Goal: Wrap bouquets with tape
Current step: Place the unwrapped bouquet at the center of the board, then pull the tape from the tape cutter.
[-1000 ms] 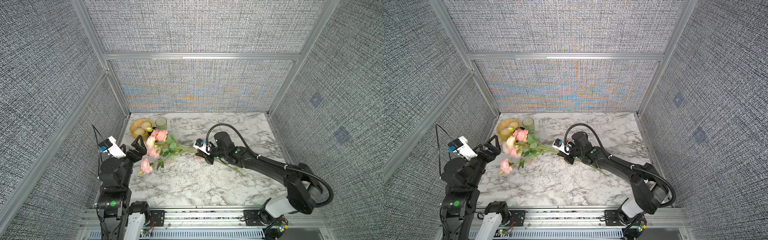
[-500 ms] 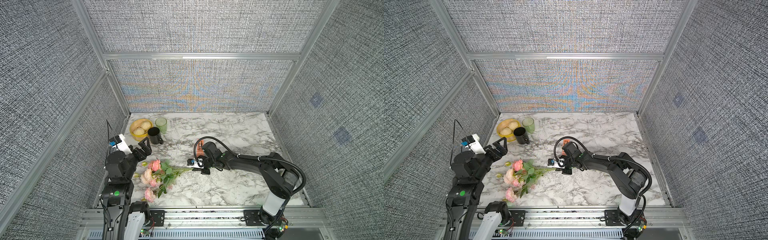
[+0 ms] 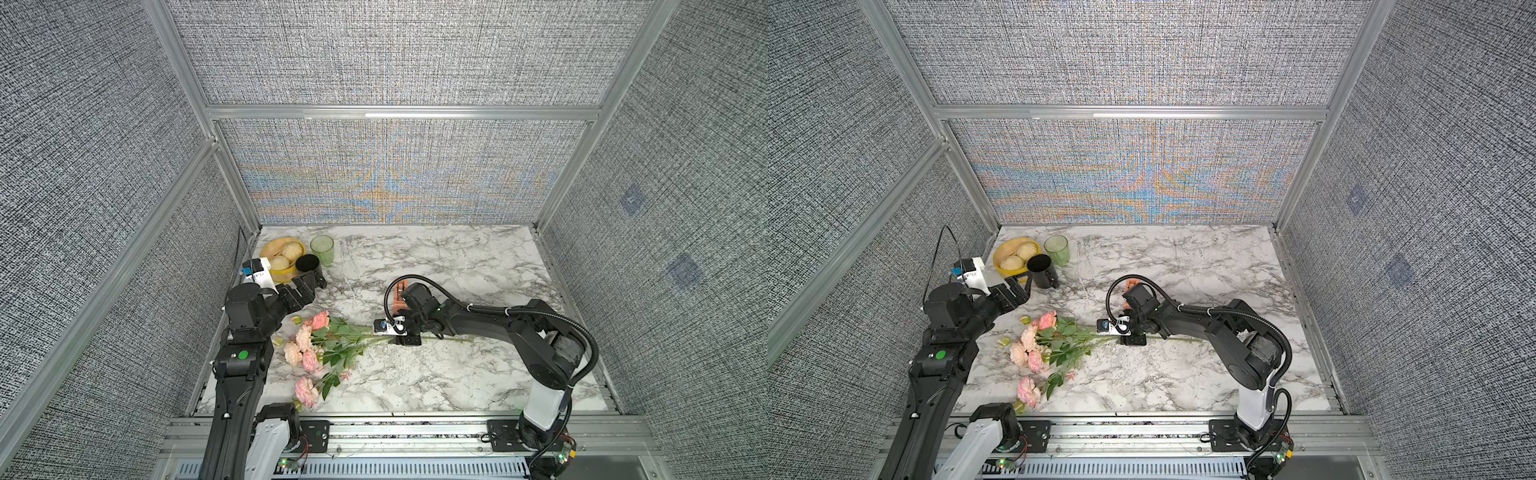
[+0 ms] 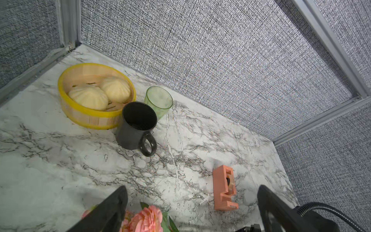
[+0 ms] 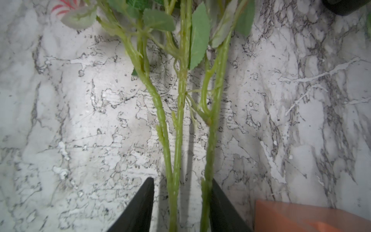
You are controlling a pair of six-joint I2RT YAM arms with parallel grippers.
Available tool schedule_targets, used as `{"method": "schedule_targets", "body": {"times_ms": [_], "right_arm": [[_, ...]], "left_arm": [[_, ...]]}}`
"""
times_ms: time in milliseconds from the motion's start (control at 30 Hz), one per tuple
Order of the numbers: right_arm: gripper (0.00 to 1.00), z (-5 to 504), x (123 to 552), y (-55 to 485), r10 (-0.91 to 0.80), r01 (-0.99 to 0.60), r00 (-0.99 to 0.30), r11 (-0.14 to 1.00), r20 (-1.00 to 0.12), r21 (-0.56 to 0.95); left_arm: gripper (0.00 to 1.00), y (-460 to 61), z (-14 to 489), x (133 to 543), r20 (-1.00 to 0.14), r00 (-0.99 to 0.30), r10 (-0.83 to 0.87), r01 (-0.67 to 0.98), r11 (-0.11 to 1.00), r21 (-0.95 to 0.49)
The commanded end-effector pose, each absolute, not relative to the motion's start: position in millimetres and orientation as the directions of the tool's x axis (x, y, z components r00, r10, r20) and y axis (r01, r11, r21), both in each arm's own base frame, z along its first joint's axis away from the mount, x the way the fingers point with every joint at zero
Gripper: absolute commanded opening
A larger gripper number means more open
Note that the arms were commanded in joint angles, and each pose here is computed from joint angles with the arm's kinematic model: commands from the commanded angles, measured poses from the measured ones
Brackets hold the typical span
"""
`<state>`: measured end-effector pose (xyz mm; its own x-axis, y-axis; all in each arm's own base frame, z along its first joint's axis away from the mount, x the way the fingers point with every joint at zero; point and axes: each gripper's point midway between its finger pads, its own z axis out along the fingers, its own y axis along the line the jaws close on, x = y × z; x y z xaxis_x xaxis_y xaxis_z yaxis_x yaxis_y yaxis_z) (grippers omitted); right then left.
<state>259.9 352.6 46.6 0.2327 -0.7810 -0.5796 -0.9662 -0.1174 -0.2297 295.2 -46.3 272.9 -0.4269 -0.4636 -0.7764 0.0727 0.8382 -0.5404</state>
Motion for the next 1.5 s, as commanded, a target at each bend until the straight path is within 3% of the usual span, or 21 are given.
{"method": "schedule_targets", "body": {"times_ms": [0,133,233,300,400,500,600,700,867,1200,1333,1467], "right_arm": [[0.51,61.4,255.8,348.7,-0.781,-0.966,0.231,-0.114,-0.58,-0.231],[0.6,96.1,246.5,341.8,-0.758,-0.969,0.205,-0.068,-0.619,-0.237],[0.65,127.5,251.5,338.0,-0.725,-0.97,0.102,0.079,-0.681,-0.229],[0.67,147.1,266.9,335.0,-0.677,-0.946,-0.044,0.265,-0.735,-0.187],[0.68,167.4,306.9,315.0,-0.482,-0.759,-0.418,0.651,-0.77,0.004],[0.67,164.2,323.3,291.5,-0.234,-0.488,-0.757,0.824,-0.61,0.289],[0.58,148.7,329.3,285.5,-0.019,-0.265,-0.9,0.817,-0.435,0.512],[0.51,140.2,334.4,291.3,0.076,-0.198,-0.924,0.743,-0.374,0.64],[0.45,128.1,340.4,296.5,0.088,-0.17,-0.935,0.741,-0.344,0.65],[0.35,105.1,354.0,305.7,0.088,-0.148,-0.943,0.755,-0.322,0.639],[0.28,94.7,361.0,306.4,0.085,-0.139,-0.944,0.774,-0.319,0.617],[0.28,89.4,365.8,307.1,0.083,-0.137,-0.942,0.788,-0.324,0.601]], "left_arm": [[1.0,-54.6,280.5,299.0,-0.791,-0.429,-0.436,0.132,0.836,-0.533],[1.0,-60.0,275.9,303.4,-0.786,-0.455,-0.418,0.142,0.838,-0.527],[0.98,-70.6,271.3,308.2,-0.782,-0.49,-0.385,0.164,0.841,-0.516],[0.94,-82.9,267.1,311.9,-0.778,-0.523,-0.349,0.189,0.842,-0.505],[0.89,-108.1,255.3,319.1,-0.759,-0.589,-0.278,0.225,0.846,-0.484],[0.85,-139.9,238.2,328.8,-0.723,-0.661,-0.201,0.264,0.84,-0.475],[0.81,-171.0,217.1,341.4,-0.665,-0.731,-0.156,0.268,0.83,-0.49],[0.77,-202.4,202.4,354.3,-0.617,-0.776,-0.133,0.276,0.808,-0.521],[0.7,-249.9,178.0,372.8,-0.556,-0.824,-0.106,0.298,0.754,-0.585],[0.39,-292.3,121.1,385.2,-0.411,-0.906,-0.099,0.24,0.681,-0.692],[0.34,-297.7,106.4,386.9,-0.375,-0.921,-0.109,0.214,0.662,-0.718],[0.31,-299.1,94.8,387.8,-0.354,-0.929,-0.11,0.197,0.663,-0.722]]}}
